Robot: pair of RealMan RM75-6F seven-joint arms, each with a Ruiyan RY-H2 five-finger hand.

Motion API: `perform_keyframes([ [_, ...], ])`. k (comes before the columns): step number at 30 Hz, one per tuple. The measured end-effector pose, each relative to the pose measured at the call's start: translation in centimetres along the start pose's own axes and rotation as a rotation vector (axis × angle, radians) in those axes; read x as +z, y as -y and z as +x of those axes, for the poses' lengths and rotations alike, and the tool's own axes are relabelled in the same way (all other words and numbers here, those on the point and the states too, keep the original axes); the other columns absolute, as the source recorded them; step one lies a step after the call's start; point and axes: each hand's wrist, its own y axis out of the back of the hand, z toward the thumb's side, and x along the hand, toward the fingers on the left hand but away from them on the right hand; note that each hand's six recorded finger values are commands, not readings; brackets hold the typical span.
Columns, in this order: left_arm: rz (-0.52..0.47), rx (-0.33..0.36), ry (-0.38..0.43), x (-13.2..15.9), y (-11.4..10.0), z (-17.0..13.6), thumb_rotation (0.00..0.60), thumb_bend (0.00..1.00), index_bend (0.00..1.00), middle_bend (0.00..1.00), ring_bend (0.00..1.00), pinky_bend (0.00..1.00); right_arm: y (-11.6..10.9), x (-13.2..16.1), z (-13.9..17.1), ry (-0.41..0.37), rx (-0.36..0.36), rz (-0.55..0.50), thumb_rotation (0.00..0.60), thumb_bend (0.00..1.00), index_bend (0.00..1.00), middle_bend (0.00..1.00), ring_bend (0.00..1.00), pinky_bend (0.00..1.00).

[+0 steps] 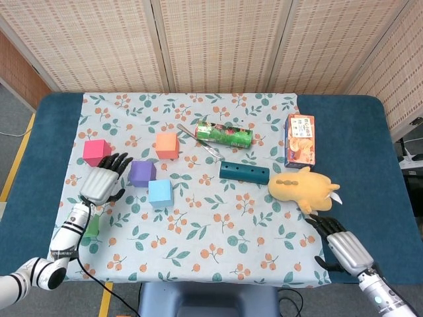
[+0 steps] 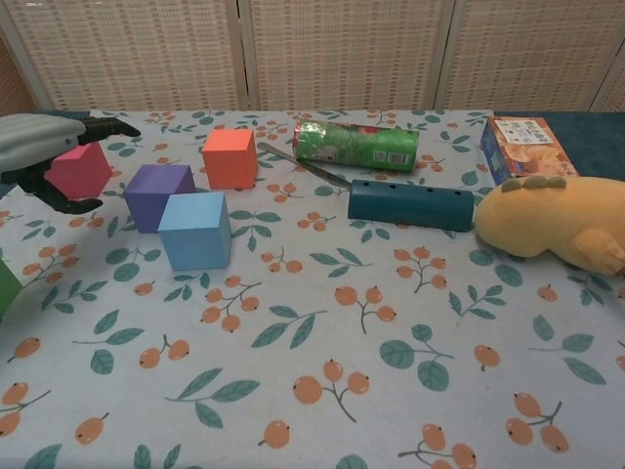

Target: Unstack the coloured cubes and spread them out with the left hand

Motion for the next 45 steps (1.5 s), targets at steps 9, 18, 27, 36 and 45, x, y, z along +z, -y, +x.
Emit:
perform_keyframes([
  [9, -0.026, -0.033, 0.039, 2.1, 1.0, 2.8, 0.6, 0.38, 0.0, 0.01, 0.0, 0.11, -0.2, -0.2, -0.1, 0.007, -0.008, 0.0, 0.6, 0.25, 0.0, 0.0, 0.0, 0.0],
  [18, -0.012, -0.012, 0.028, 2.5, 1.2, 5.3, 0.6, 0.39, 0.0, 0.0, 0.0, 0.1, -0.7, -0.7, -0.2, 0.024, -0.022, -0.009, 0.6, 0.25, 0.0, 0.0, 0.0, 0.0],
  [27, -0.023, 0.104, -0.041, 1.3, -1.3, 8.9, 0.6, 0.37, 0.0, 0.0, 0.0, 0.1, -0.9, -0.7, -0.1, 0.029, -0.03, -0.018, 0.6, 0.25, 0.0, 0.0, 0.0, 0.0],
  [36, -0.117, 0.246, -0.031, 1.1, -4.1, 9.8, 0.6, 0.35, 0.0, 0.0, 0.0, 0.1, -0.7, -0.9, -0.3, 0.037, -0.019, -0.016, 0.6, 0.25, 0.0, 0.0, 0.0, 0.0],
  [45, -0.258, 0.214, 0.151, 2.9, -3.7, 2.3, 0.6, 0.34, 0.0, 0.0, 0.0, 0.08, -0.4, -0.5, -0.5, 0.024, -0.021, 0.009, 0.6, 0.25, 0.0, 0.0, 0.0, 0.0],
])
